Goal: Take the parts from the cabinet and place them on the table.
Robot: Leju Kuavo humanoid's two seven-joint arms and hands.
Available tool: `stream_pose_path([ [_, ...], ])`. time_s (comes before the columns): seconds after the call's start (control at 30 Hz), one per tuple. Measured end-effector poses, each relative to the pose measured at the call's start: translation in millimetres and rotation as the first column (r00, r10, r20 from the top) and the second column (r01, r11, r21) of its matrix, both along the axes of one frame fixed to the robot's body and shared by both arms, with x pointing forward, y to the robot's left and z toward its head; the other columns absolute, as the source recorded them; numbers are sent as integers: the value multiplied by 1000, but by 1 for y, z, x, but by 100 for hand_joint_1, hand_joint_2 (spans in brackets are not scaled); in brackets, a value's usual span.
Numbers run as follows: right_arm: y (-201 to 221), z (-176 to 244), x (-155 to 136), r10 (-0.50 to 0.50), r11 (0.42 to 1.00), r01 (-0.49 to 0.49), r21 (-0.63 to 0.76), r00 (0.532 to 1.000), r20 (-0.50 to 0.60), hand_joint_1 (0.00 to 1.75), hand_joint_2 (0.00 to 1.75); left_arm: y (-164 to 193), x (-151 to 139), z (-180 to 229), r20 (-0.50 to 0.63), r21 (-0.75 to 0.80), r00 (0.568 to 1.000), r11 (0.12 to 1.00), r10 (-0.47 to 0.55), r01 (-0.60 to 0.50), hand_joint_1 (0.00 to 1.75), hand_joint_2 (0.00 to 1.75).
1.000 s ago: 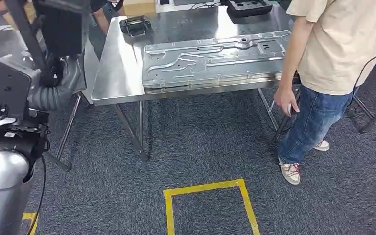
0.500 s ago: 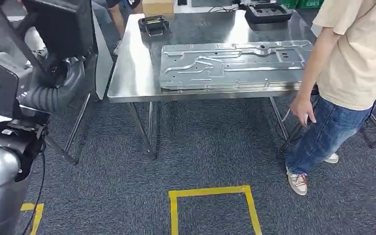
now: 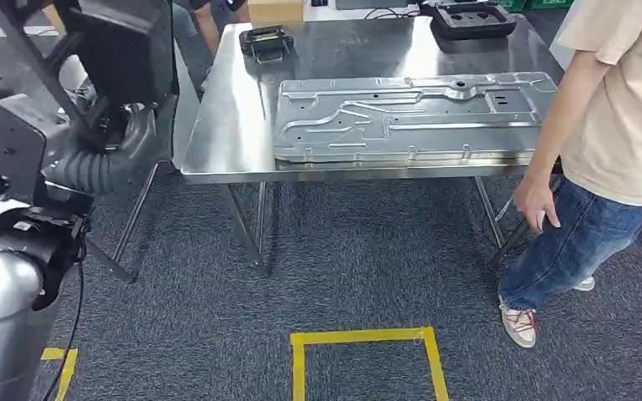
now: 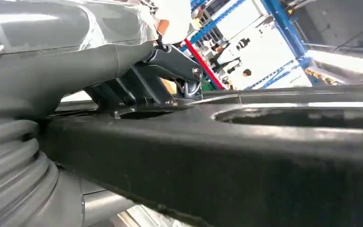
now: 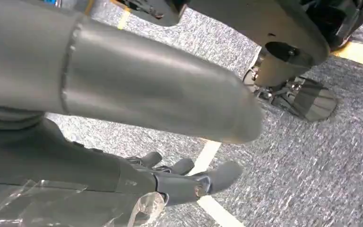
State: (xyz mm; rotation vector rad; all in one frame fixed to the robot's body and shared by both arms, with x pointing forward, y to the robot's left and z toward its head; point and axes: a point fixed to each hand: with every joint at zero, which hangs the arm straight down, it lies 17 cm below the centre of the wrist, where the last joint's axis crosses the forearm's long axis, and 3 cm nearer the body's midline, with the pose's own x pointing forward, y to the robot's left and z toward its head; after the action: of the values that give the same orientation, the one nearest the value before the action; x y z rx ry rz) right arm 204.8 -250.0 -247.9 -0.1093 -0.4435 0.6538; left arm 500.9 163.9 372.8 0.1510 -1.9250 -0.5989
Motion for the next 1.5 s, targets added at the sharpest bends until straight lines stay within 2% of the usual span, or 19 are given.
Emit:
stream_pose_path([
  [0.33, 13, 5, 13, 12, 1000, -12, 2, 1000, 14, 0, 0, -4, -1, 7, 4, 0, 1000, 1000, -30, 30, 175, 175],
  [0.5, 20, 13, 32, 30, 1000, -30, 2, 999, 40, 0, 0, -8, -2, 13, 14, 2, 999, 999, -51, 51, 175, 175],
  [0.87, 16, 12, 30, 30, 1000, -30, -8, 999, 36, 0, 0, -17, -3, 12, 9, -2, 997, 997, -77, 77, 175, 175],
  [1.1, 16, 16, 42, 40, 999, -39, -15, 998, 54, 0, 0, -18, -3, 17, 16, -4, 997, 997, -82, 82, 175, 175],
  [1.37, 18, 16, 41, 59, 998, -58, -15, 997, 50, 0, 0, -31, -11, 11, -46, -60, 981, 981, -190, 187, 175, 175],
  [1.5, 21, 18, 44, 73, 997, -73, -14, 996, 51, 0, 0, -43, -24, 11, -90, -134, 944, 943, -317, 304, 175, 175],
])
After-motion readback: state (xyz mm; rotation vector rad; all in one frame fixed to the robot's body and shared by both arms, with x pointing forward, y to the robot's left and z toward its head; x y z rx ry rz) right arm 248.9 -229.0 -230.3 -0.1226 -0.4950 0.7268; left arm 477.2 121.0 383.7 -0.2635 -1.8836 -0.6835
